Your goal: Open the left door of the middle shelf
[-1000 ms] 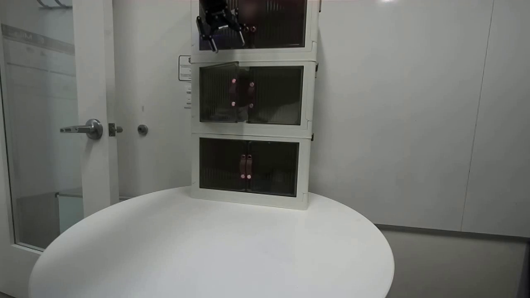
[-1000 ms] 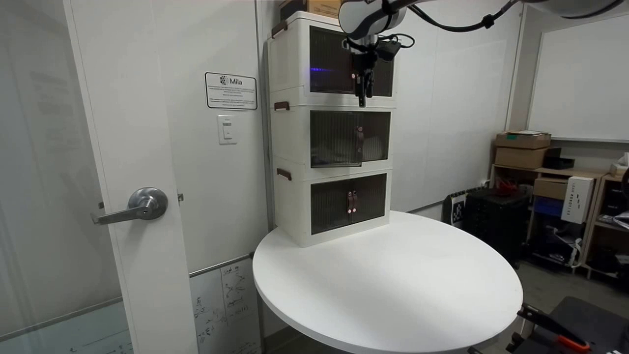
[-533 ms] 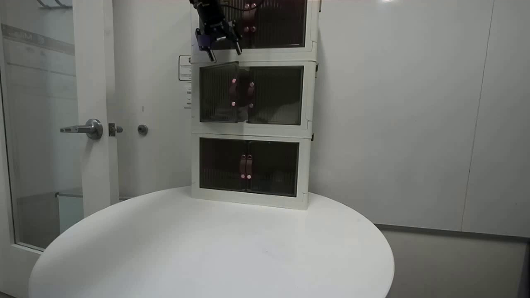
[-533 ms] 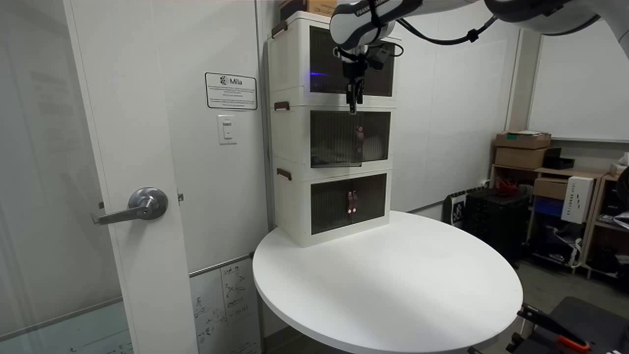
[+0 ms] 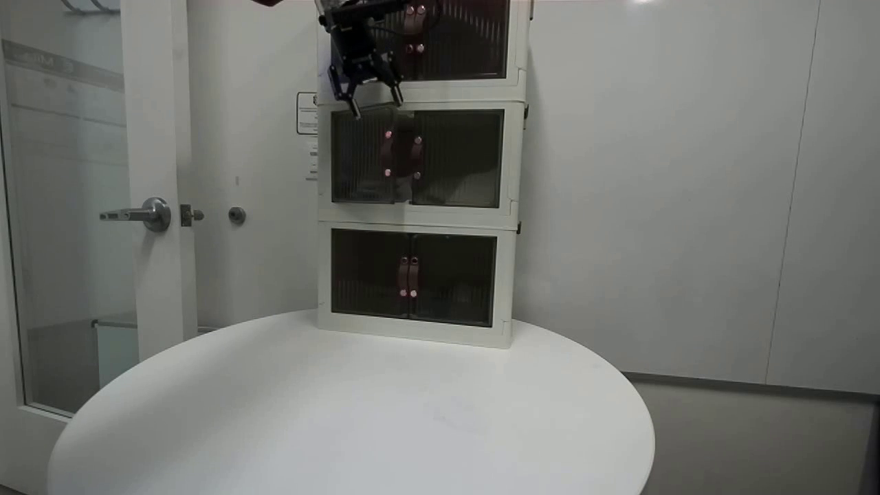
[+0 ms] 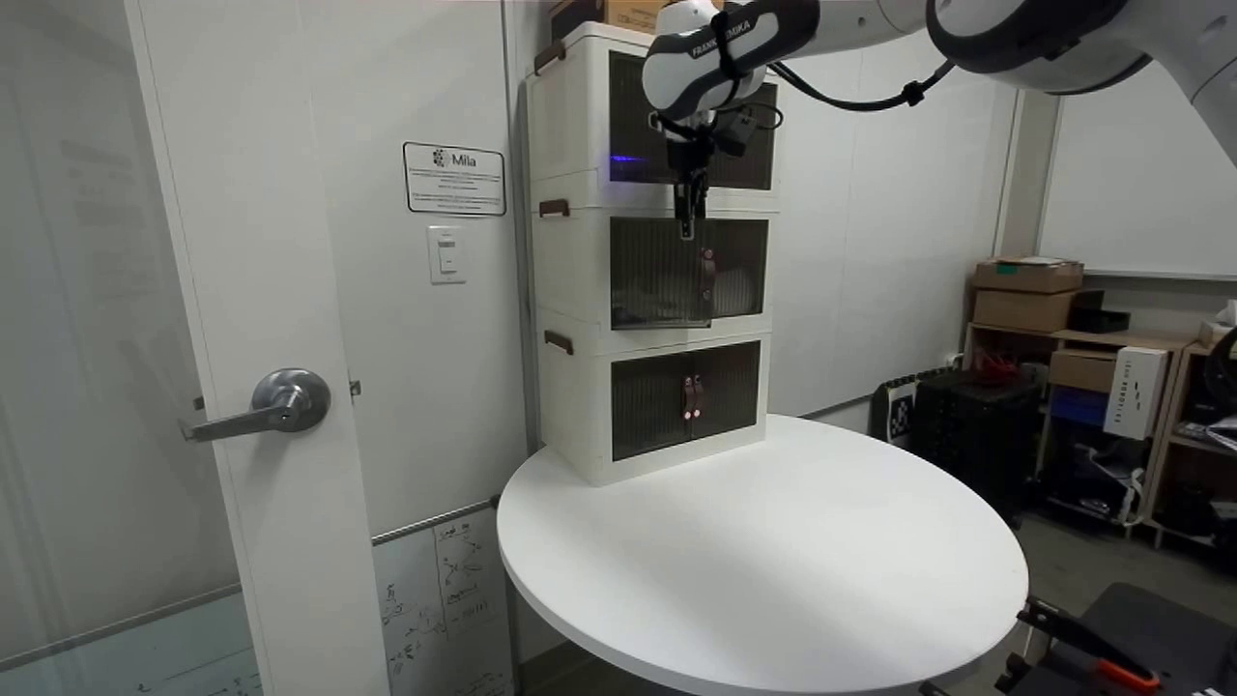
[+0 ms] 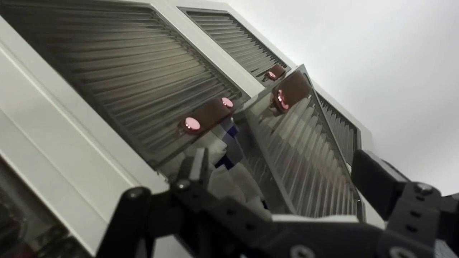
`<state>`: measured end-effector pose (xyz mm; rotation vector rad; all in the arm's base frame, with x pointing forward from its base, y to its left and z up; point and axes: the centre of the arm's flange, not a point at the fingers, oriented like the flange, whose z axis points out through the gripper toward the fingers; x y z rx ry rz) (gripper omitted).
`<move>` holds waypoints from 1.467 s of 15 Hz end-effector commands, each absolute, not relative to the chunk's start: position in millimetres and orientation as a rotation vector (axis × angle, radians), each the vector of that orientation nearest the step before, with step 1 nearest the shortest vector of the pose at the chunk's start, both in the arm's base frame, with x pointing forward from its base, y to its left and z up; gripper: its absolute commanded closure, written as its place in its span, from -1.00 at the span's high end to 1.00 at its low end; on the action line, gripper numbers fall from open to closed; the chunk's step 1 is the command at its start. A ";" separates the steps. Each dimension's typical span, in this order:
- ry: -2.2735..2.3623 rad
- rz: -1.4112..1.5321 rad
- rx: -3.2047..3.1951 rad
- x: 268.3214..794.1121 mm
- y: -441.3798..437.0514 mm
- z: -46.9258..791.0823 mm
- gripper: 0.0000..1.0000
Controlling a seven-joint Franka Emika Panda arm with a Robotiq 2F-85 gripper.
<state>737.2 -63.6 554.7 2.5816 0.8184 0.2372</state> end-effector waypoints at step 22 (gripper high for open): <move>0.907 0.243 2.717 700.8 18.7 573.1 1.00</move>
